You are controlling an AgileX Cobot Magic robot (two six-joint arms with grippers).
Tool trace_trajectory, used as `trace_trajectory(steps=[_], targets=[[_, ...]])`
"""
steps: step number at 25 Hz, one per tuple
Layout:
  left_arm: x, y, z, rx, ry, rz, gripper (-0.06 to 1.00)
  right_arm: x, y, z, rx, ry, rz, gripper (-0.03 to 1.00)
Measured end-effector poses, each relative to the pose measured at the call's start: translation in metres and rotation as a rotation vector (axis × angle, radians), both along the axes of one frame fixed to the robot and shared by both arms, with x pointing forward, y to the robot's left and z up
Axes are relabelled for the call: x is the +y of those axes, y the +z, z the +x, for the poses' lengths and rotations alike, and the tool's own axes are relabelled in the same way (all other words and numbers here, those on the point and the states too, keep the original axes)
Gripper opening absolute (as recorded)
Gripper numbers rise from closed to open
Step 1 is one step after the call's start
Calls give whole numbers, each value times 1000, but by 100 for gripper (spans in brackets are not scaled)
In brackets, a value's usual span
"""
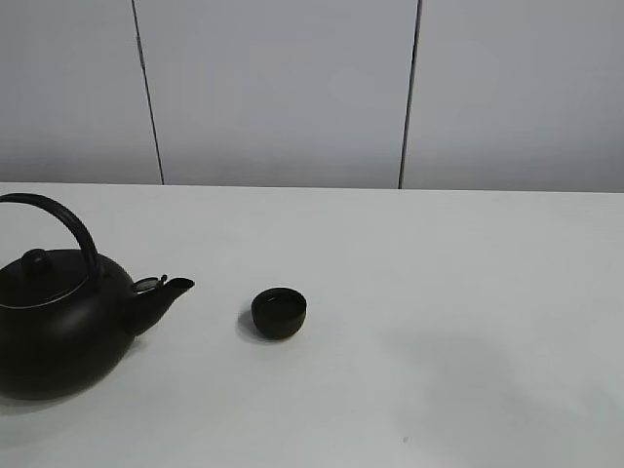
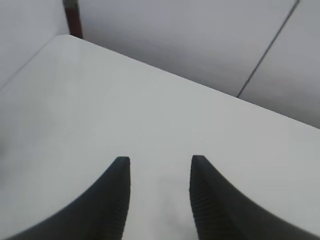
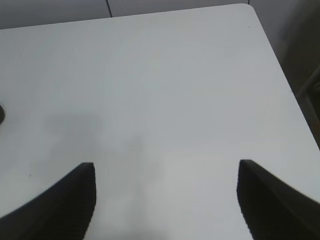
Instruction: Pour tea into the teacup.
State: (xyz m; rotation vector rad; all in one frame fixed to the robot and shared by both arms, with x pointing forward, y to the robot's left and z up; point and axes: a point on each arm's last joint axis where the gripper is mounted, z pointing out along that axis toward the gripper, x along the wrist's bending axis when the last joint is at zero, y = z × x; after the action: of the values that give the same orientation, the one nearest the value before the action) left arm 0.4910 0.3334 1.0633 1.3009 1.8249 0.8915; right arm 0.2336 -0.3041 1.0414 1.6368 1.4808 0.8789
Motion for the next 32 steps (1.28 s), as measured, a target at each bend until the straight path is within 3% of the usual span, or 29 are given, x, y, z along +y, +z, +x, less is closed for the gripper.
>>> trace_trajectory(steps=[8, 11, 14, 18, 23, 26, 32], targets=[[71, 6, -28, 72, 252, 88, 29, 0, 0, 0, -1, 0, 0, 53], [76, 14, -42, 77, 294, 90, 29, 0, 0, 0, -2, 0, 0, 53], [65, 38, -60, 16, 302, 74, 29, 0, 0, 0, -1, 0, 0, 53], [30, 84, -101, -92, 229, 96, 29, 0, 0, 0, -1, 0, 0, 53], [-16, 132, -189, -287, 64, 135, 29, 0, 0, 0, -1, 0, 0, 53], [-33, 129, -244, -310, -19, 174, 29, 0, 0, 0, -1, 0, 0, 53], [-54, 89, -330, -255, -126, 314, 29, 0, 0, 0, -1, 0, 0, 53]])
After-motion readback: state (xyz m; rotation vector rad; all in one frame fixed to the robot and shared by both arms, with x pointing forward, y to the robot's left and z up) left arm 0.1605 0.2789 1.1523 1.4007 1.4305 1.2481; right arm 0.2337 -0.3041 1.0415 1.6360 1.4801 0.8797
